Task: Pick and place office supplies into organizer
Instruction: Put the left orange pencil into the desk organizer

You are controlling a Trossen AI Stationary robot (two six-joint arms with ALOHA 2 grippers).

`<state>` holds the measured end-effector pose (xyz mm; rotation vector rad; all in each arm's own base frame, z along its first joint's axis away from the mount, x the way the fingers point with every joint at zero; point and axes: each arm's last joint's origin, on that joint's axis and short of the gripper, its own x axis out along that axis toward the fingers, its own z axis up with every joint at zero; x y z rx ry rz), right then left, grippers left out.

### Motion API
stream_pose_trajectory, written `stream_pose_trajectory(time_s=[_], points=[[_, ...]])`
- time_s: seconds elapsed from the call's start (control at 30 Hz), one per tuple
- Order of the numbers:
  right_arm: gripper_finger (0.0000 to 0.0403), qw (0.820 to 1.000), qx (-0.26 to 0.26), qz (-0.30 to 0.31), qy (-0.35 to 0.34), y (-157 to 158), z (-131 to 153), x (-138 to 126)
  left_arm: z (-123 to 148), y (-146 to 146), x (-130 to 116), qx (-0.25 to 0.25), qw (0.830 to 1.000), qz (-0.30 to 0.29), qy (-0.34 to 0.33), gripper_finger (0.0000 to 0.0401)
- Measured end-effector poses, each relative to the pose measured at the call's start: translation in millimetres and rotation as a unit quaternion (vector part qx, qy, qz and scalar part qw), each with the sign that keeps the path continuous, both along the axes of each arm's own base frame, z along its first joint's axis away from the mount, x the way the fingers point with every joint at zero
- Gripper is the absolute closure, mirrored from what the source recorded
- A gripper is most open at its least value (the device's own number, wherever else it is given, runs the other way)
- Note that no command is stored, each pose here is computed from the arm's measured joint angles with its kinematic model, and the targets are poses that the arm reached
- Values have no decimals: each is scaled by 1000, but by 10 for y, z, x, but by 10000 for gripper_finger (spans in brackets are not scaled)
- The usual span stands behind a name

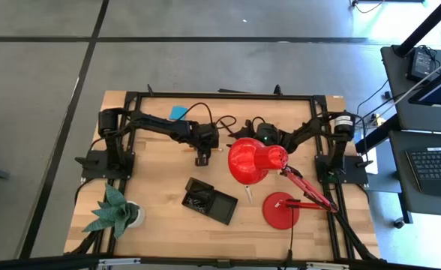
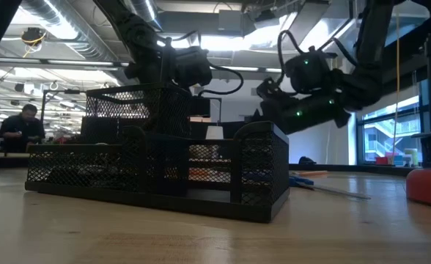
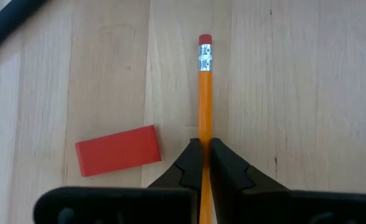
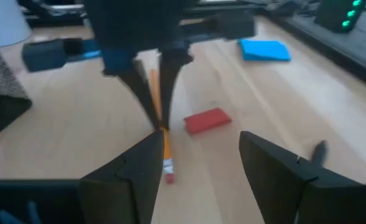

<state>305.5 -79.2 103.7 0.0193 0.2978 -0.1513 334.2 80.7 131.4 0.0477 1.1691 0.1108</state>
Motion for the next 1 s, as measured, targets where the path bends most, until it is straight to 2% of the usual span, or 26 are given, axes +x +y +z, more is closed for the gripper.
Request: stream_pose_trajectory(time_s=[0.37, 0.57, 0.67, 1.0], points=[[191, 999, 42, -5, 22, 28, -196, 42, 13, -11, 69, -10, 999, -29, -40, 392], [191, 999, 9, 18, 35, 66, -289, 164, 15, -3, 78, -10, 999, -29, -45, 397], [191, 999, -10, 28, 44, 74, -351, 213, 17, -2, 80, -12, 999, -21, -46, 398], [191, 997, 4, 50, 55, 62, -480, 304, 15, 63, 54, -26, 998, 47, -42, 399]])
